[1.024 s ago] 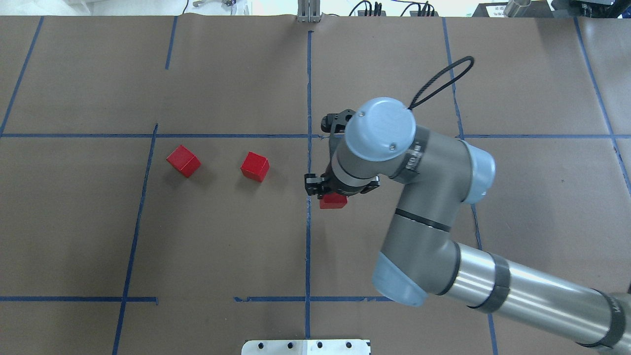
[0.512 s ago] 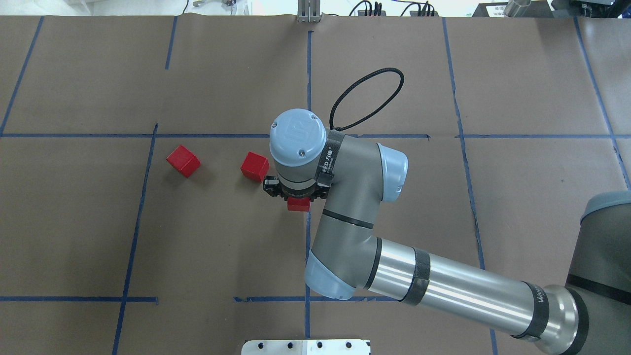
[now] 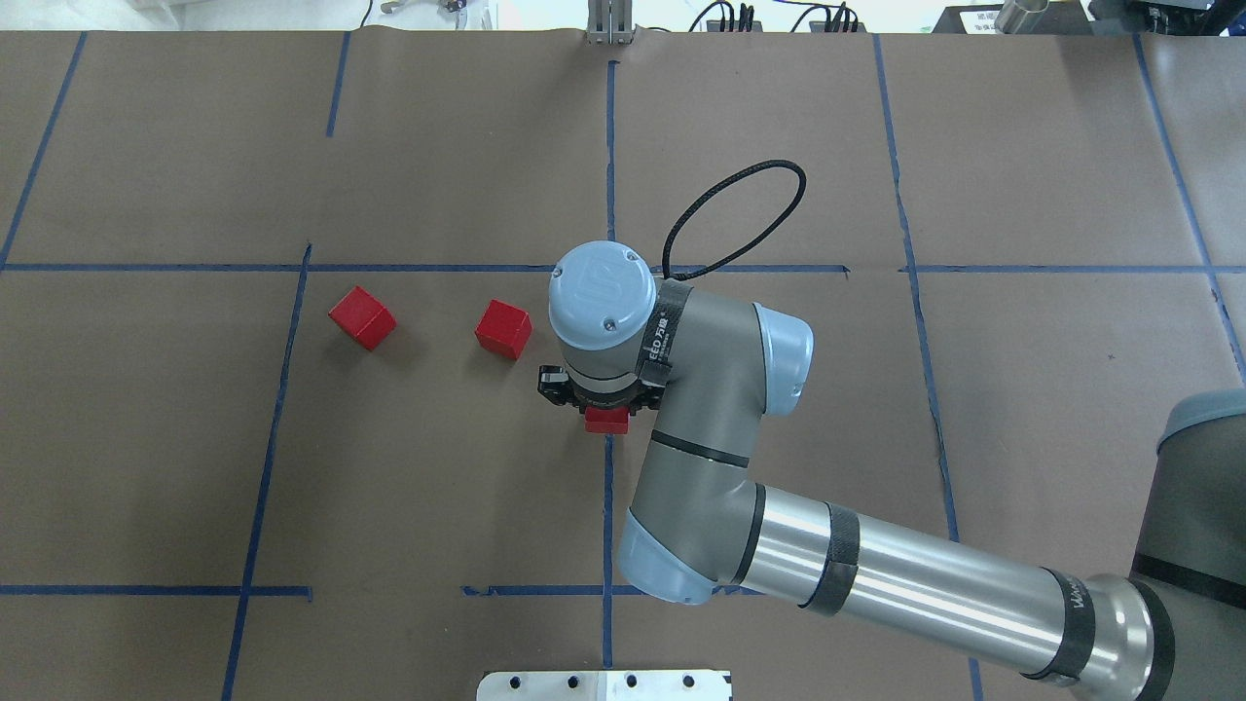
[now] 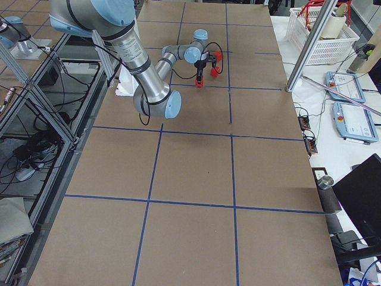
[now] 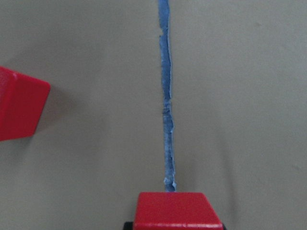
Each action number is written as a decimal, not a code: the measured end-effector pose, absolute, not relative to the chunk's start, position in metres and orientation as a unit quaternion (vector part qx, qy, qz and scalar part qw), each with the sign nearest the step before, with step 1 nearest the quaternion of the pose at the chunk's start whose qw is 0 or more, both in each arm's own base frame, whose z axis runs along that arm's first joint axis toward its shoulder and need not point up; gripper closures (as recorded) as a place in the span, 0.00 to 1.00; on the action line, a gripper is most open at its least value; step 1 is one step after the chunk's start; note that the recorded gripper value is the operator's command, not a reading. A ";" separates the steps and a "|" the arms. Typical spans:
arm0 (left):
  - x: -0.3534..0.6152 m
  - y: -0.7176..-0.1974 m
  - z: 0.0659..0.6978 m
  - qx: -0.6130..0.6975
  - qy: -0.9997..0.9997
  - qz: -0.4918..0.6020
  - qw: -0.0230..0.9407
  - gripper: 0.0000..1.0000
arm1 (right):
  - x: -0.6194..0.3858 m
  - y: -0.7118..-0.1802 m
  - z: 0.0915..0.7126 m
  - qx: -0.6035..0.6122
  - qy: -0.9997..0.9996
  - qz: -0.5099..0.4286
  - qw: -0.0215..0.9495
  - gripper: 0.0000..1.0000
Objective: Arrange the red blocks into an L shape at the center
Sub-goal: 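Carry the red cube with the right gripper to the grid center, then release the cube and lift the right gripper while the left arm reaches in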
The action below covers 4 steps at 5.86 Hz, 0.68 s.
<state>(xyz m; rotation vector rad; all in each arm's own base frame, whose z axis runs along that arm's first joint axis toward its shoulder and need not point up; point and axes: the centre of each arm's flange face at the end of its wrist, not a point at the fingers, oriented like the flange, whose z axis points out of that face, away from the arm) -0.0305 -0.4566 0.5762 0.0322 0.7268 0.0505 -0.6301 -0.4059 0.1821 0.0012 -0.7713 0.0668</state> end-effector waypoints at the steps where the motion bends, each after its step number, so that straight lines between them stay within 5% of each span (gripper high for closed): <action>1: -0.031 -0.457 0.576 0.016 0.356 0.025 0.934 0.00 | -0.633 -0.401 0.182 -0.001 -0.377 0.029 0.926 0.96; 2: -0.031 -0.457 0.575 0.017 0.355 0.025 0.934 0.00 | -0.635 -0.396 0.182 -0.002 -0.378 0.025 0.926 0.84; 3: -0.031 -0.457 0.576 0.016 0.355 0.024 0.934 0.00 | -0.637 -0.393 0.182 -0.003 -0.378 0.023 0.926 0.07; 4: -0.031 -0.457 0.576 0.016 0.355 0.024 0.934 0.00 | -0.637 -0.393 0.184 -0.004 -0.376 0.022 0.926 0.01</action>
